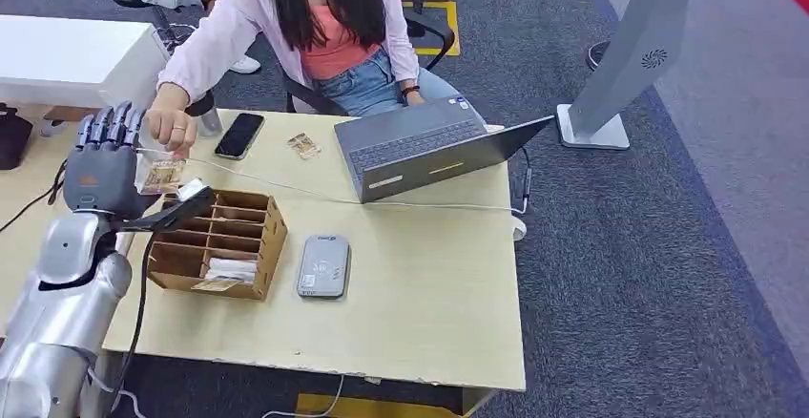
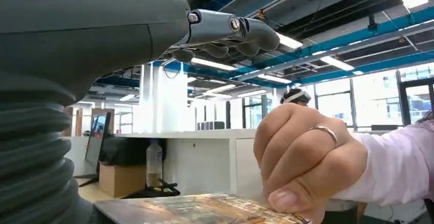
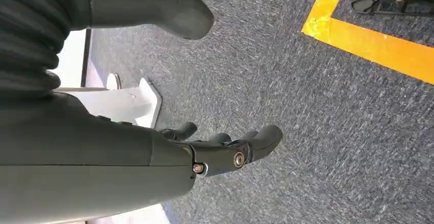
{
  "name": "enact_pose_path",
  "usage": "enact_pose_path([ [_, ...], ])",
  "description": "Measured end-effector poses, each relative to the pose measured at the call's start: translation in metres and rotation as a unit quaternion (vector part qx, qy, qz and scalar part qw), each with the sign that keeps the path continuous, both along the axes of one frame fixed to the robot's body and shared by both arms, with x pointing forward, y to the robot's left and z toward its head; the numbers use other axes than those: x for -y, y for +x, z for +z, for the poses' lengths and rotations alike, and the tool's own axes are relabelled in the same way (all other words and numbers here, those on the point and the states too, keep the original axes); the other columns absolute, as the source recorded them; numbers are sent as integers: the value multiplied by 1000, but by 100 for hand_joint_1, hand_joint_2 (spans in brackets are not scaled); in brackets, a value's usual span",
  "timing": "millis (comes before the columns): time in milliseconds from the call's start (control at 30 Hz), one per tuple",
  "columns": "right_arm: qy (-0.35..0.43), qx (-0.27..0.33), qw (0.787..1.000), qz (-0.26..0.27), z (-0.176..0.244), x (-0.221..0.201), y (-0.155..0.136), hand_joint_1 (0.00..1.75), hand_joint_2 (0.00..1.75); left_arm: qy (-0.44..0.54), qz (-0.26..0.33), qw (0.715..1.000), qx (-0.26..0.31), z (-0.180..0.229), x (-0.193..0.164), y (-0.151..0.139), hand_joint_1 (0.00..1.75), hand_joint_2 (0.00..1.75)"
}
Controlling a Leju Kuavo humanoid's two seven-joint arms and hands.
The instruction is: Pass the card to the sensor for recognition and then transmit it.
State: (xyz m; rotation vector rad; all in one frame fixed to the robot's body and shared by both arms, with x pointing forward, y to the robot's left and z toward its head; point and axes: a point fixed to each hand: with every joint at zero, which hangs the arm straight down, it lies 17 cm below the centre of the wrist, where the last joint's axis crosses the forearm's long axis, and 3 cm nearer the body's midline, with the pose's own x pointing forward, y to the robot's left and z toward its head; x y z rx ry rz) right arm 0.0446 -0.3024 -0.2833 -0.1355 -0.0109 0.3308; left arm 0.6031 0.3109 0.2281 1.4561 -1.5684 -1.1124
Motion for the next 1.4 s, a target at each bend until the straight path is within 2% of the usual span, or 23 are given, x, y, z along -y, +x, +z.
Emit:
enact_pose_path([
  [100, 6, 2, 1000, 2, 0, -2, 0, 0, 175, -1, 0, 1000, -2, -1, -1, 0, 0, 175],
  [133, 8, 3, 1000, 3, 0, -3, 1, 0, 175, -1, 0, 1000, -2, -1, -1, 0, 143, 175],
  [167, 8, 4, 1000, 5, 0, -3, 1, 0, 175, -1, 0, 1000, -2, -2, -1, 0, 175, 175],
  [1100, 8, 10, 1000, 4, 0, -2, 2, 0, 175, 2, -4, 1000, -11, -9, -15, -3, 175, 175],
  [1400, 7, 11, 1000, 7, 0, -2, 3, 0, 175, 6, -18, 1000, -12, -10, -6, -4, 175, 175],
])
